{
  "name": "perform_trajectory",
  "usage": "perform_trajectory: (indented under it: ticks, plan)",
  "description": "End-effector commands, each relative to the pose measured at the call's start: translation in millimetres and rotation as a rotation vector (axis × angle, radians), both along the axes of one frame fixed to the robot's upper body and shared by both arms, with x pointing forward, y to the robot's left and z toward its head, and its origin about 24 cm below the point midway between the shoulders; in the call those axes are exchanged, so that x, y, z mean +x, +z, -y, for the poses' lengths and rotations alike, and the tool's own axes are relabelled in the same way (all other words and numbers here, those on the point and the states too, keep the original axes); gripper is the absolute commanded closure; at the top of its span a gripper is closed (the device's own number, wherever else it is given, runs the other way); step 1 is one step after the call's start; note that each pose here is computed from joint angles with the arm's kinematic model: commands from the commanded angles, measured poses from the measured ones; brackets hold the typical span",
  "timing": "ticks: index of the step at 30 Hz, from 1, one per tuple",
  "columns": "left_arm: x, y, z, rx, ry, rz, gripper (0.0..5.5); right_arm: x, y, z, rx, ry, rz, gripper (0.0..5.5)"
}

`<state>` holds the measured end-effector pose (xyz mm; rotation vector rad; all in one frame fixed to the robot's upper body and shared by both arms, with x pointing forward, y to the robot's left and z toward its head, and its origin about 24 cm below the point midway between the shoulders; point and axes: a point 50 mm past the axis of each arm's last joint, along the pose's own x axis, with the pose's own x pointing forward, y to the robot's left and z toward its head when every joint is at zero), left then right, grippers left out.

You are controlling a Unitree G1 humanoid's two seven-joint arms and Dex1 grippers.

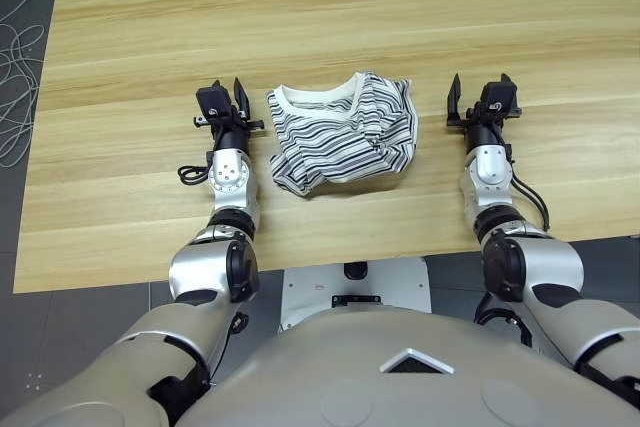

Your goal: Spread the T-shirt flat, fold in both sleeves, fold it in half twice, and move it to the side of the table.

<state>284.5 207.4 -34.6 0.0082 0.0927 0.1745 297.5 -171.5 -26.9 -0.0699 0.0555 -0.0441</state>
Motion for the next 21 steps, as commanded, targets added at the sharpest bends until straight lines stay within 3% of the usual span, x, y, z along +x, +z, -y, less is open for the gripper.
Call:
perform_trajectory:
  ticks: [1,5,9,13,16,21]
  plan:
    - [-10,-13,0,-0.02,0.005,-0.071,3.74,2,-1,-3,0.002,0.002,-0.021,1.11]
    - [0,1,-2,-0.02,0.0,0.008,3.74,1,-1,-2,0.001,0.001,-0.02,1.11]
    - [27,54,-28,0.081,0.004,0.236,3.74,-1,-2,0,0.001,-0.006,-0.018,1.11]
    - [41,95,-57,0.171,0.003,0.342,3.74,-6,-4,3,0.001,-0.018,-0.002,1.11]
    - [42,105,-67,0.248,-0.082,0.327,3.74,-10,-5,3,0.002,-0.021,0.021,1.11]
    - [25,93,-72,0.397,-0.401,0.182,3.74,-16,-5,2,-0.001,-0.017,0.055,1.11]
